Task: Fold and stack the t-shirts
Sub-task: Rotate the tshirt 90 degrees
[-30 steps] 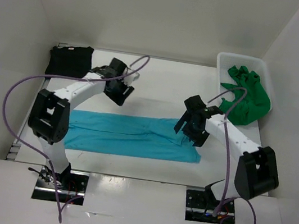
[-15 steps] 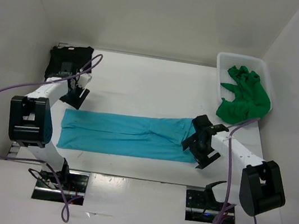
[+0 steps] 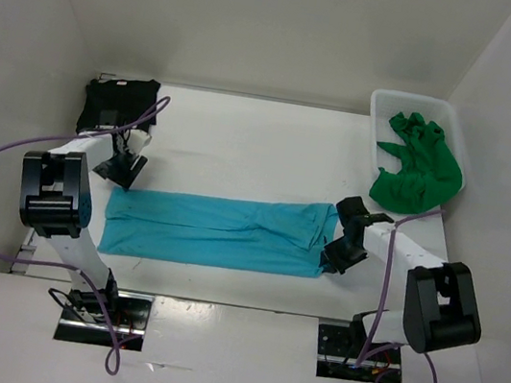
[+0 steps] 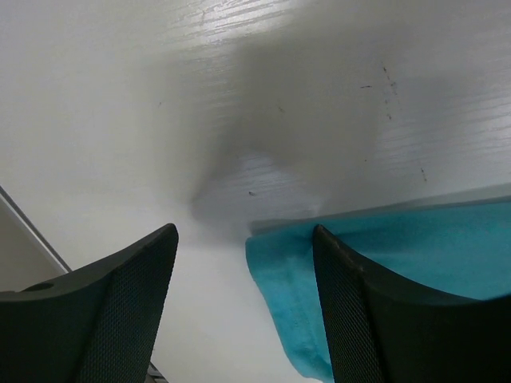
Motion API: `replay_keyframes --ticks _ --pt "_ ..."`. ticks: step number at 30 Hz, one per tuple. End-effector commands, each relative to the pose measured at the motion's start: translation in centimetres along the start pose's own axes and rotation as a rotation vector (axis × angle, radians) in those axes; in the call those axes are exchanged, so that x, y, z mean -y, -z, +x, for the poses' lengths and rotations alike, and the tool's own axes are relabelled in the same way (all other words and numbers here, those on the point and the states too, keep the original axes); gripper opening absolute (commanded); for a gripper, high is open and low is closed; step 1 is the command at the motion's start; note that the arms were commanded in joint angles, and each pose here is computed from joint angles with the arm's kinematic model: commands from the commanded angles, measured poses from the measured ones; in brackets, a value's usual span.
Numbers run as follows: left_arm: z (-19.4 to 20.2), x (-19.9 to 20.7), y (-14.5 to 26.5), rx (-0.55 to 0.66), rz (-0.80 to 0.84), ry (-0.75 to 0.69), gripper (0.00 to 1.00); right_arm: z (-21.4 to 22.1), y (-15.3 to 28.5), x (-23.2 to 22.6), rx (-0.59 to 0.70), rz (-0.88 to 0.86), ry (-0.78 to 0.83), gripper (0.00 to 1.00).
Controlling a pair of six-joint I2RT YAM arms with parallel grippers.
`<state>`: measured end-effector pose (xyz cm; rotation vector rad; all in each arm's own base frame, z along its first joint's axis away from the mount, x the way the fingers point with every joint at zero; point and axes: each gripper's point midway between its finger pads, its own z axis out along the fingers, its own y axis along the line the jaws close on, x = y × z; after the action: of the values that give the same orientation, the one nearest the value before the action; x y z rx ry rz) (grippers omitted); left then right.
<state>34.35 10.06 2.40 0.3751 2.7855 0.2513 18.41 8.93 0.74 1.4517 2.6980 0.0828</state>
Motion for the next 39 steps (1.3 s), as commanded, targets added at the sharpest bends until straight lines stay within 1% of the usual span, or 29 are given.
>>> replay_keyframes --ticks 1,2,3,8,9,10,12,13,14,15,16,17,18,19,21,22,25,26,27,28,29,30,31,32,33,35,36,37,39 --pt "1.2 0.6 -1.1 -0.031 0.028 -0.020 0.76 -1.4 -0.8 -0.2 0.051 0.030 0.026 0.16" --pt "1.5 0.8 -1.2 -0.039 0.032 -0.020 0.76 -1.7 -0.7 -1.0 0.055 0.018 0.038 0.05" --pt "2.0 0.5 -1.2 -0.051 0.034 -0.008 0.76 -2.0 -0.8 -1.2 0.062 0.025 0.053 0.00" --pt "4.3 -0.6 0.0 -0.075 0.038 0.057 0.76 -3.9 -1.6 -4.3 0.103 0.031 0.112 0.00" --pt "5.1 -1.5 0.3 -0.083 0.030 0.078 0.76 -4.4 -1.8 -5.0 0.116 0.027 0.124 0.00" --pt "5.4 -1.9 0.4 -0.086 0.027 0.084 0.76 -5.0 -1.3 -6.6 0.127 0.003 0.154 0.00" --pt "6.2 -2.7 1.1 -0.094 0.020 0.103 0.76 -5.8 -2.5 -8.2 0.135 0.009 0.192 0.00" --pt "6.9 -3.4 1.2 -0.104 0.006 0.129 0.76 -6.6 -1.9 -10.6 0.154 -0.028 0.214 0.00" --pt "7.4 -3.6 1.6 -0.113 0.007 0.142 0.76 -6.9 -3.2 -11.1 0.140 0.003 0.261 0.00" --pt "7.7 -3.8 1.9 -0.114 0.003 0.152 0.77 -7.4 -3.5 -12.3 0.144 -0.003 0.284 0.00" --pt "7.5 -4.2 2.0 -0.104 0.003 0.163 0.77 -8.2 -2.4 -15.3 0.176 -0.045 0.323 0.00" --pt "8.0 -4.1 2.1 -0.115 0.018 0.175 0.77 -8.5 -2.4 -16.5 0.191 -0.050 0.349 0.00" --pt "7.9 -4.2 2.7 -0.114 0.017 0.175 0.78 -8.6 -3.5 -17.2 0.192 -0.019 0.377 0.00" --pt "7.5 -4.3 2.9 -0.104 0.021 0.176 0.78 -10.0 -1.9 -20.5 0.260 -0.065 0.387 0.00" --pt "7.2 -3.9 3.3 -0.099 0.051 0.177 0.78 -10.6 -1.4 -23.2 0.314 -0.074 0.448 0.00" --pt "6.9 -3.9 3.5 -0.091 0.059 0.178 0.80 -11.8 -0.9 -25.7 0.368 -0.077 0.463 0.00" --pt "5.9 -4.2 4.1 -0.077 0.074 0.190 0.80 -14.0 -0.9 -30.3 0.459 -0.074 0.539 0.01" --pt "5.6 -3.6 4.1 -0.085 0.096 0.185 0.80 -15.1 -1.0 -31.2 0.504 -0.051 0.556 0.04" --pt "4.8 -3.8 4.5 -0.071 0.090 0.175 0.80 -15.9 -1.7 -34.3 0.559 -0.066 0.607 0.07" --pt "4.5 -3.4 4.3 -0.079 0.101 0.162 0.80 -16.6 -2.4 -34.2 0.571 -0.008 0.642 0.22" --pt "4.0 -2.5 4.2 -0.092 0.118 0.158 0.80 -17.3 -2.3 -35.4 0.626 0.006 0.666 0.33" --pt "3.4 -2.3 4.3 -0.082 0.117 0.152 0.80 -17.9 -1.6 -36.9 0.641 -0.057 0.664 0.46" --pt "2.6 -1.9 4.5 -0.075 0.129 0.135 0.80 -18.3 -1.9 -38.7 0.633 -0.149 0.656 0.83" --pt "2.2 -1.3 4.7 -0.076 0.135 0.134 0.80 -18.4 -1.7 -39.5 0.614 -0.205 0.650 0.99" --pt "1.2 -0.2 4.6 -0.072 0.145 0.119 0.80 -19.1 0.6 -40.6 0.644 -0.273 0.615 1.00" --pt "0.2 0.8 4.9 -0.060 0.161 0.107 0.80 -20.0 2.3 -40.8 0.666 -0.296 0.595 1.00" --pt "-0.3 2.1 4.8 -0.062 0.184 0.100 0.81 -21.7 4.2 -40.4 0.704 -0.299 0.568 1.00" --pt "-1.0 2.6 5.0 -0.045 0.197 0.097 0.81 -21.8 7.4 -40.4 0.726 -0.328 0.557 1.00" --pt "-1.5 4.0 4.8 -0.046 0.225 0.087 0.81 -22.4 10.4 -39.4 0.742 -0.327 0.565 1.00"
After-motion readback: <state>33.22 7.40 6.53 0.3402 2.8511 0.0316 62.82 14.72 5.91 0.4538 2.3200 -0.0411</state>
